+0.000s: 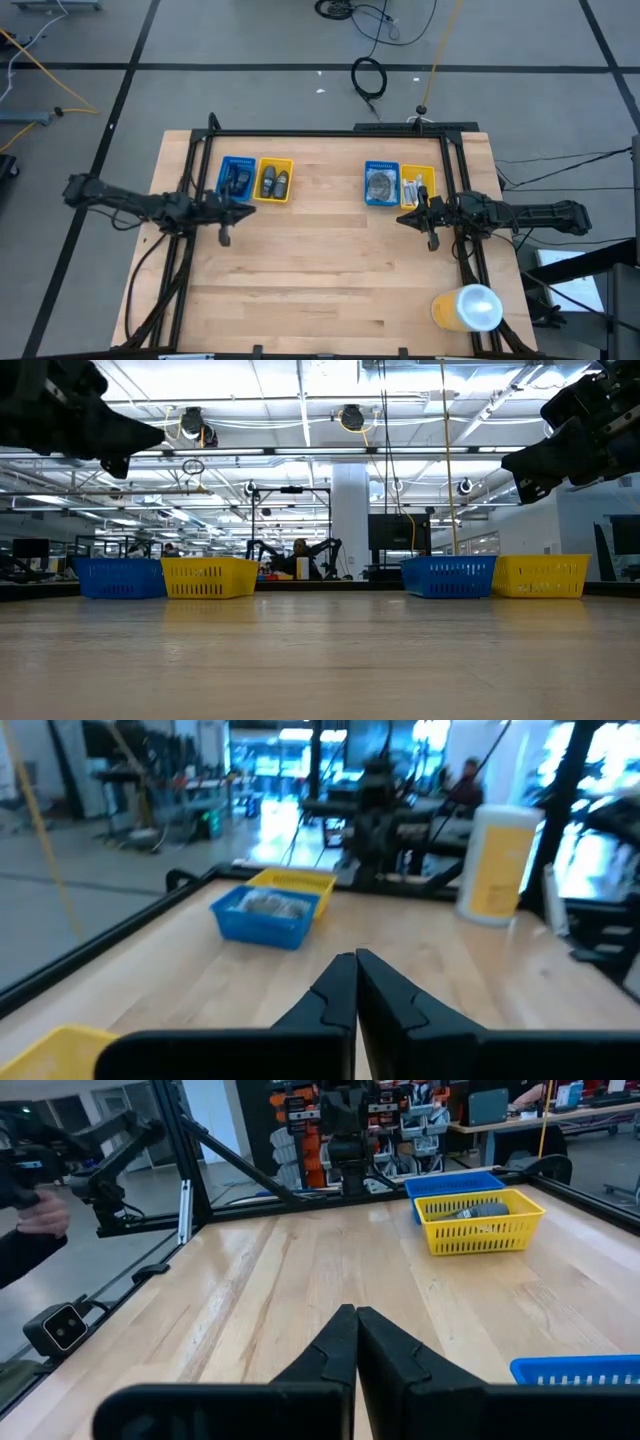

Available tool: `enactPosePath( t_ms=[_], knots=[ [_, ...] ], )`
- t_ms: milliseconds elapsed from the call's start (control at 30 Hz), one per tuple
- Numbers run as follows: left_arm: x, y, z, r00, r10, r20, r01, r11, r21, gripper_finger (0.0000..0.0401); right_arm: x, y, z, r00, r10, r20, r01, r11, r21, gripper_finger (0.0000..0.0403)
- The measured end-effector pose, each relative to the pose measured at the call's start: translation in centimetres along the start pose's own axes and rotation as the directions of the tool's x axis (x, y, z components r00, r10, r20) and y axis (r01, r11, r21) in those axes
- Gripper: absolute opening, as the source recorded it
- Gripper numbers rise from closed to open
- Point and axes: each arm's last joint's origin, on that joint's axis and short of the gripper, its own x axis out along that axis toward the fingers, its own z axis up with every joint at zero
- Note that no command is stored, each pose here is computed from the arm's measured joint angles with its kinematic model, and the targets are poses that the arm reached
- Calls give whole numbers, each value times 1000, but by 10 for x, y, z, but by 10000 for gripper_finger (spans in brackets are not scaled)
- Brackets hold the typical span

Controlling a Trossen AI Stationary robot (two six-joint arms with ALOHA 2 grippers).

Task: Pick & Place Travel size toiletries
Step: Return to Home Position

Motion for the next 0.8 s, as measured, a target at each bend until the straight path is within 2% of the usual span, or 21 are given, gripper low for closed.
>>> enactPosePath(
  t_ms=[133, 300, 467, 600, 800],
  knots=[
    [-8, 4, -8, 997, -50, 55, 50, 999, 6, 8, 0, 0, 0, 1000, 0, 0, 0, 1000, 0, 0],
    [-14, 8, -17, 996, -86, 39, 85, 996, 30, 4, 0, 0, 0, 1000, 0, 0, 0, 1000, 0, 0],
    [-18, 7, -17, 980, -192, 43, 190, 980, 51, 2, 0, 0, 0, 1000, 1, 0, -1, 1000, 0, 0],
    [-19, 8, -18, 981, -191, 31, 187, 978, 92, 12, 0, 0, 0, 1000, 0, 0, 0, 1000, 0, 0],
    [-18, 8, -21, 982, -189, 2, 188, 978, 85, 25, 0, 0, 0, 1000, 0, 0, 0, 1000, 0, 0]
  ],
)
